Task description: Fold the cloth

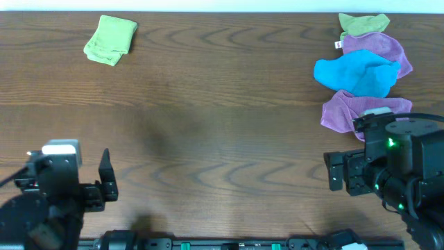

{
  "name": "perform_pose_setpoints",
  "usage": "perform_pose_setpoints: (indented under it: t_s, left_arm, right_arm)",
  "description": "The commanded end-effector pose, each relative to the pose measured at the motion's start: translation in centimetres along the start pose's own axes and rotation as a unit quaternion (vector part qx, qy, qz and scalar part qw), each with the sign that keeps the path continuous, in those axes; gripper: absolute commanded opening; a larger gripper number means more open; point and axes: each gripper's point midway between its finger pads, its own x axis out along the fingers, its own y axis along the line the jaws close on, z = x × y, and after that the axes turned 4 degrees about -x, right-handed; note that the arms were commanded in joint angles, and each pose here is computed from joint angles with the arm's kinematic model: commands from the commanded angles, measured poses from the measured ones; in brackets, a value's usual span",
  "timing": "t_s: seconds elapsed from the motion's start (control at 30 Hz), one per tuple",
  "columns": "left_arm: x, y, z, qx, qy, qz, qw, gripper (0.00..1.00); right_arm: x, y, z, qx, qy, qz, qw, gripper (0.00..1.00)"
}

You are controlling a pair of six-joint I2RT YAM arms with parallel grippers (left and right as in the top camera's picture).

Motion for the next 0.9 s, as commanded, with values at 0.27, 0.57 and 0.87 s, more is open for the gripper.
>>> perform_pose_setpoints:
  t_s: [0.27, 0.57, 0.87]
  left_arm:
    - [6.1, -2.4, -7.6, 0.013, -0.06, -0.051, 0.997, 0.95]
    - [10.4, -4.5, -12.3, -0.001, -0.078, -0.101, 0.992, 0.95]
    - [13.0, -4.6, -15.2, -0.035, -0.087, -0.101, 0.99, 0.95]
  right_arm:
    - [0.1, 0.1, -0.1, -0.01, 0.002, 0.001, 1.0, 0.99]
    - [0.1, 0.1, -0.1, -0.01, 0.002, 0.001, 1.0, 0.99]
    - [0.1, 0.1, -0.1, -0.01, 0.002, 0.001, 1.0, 0.99]
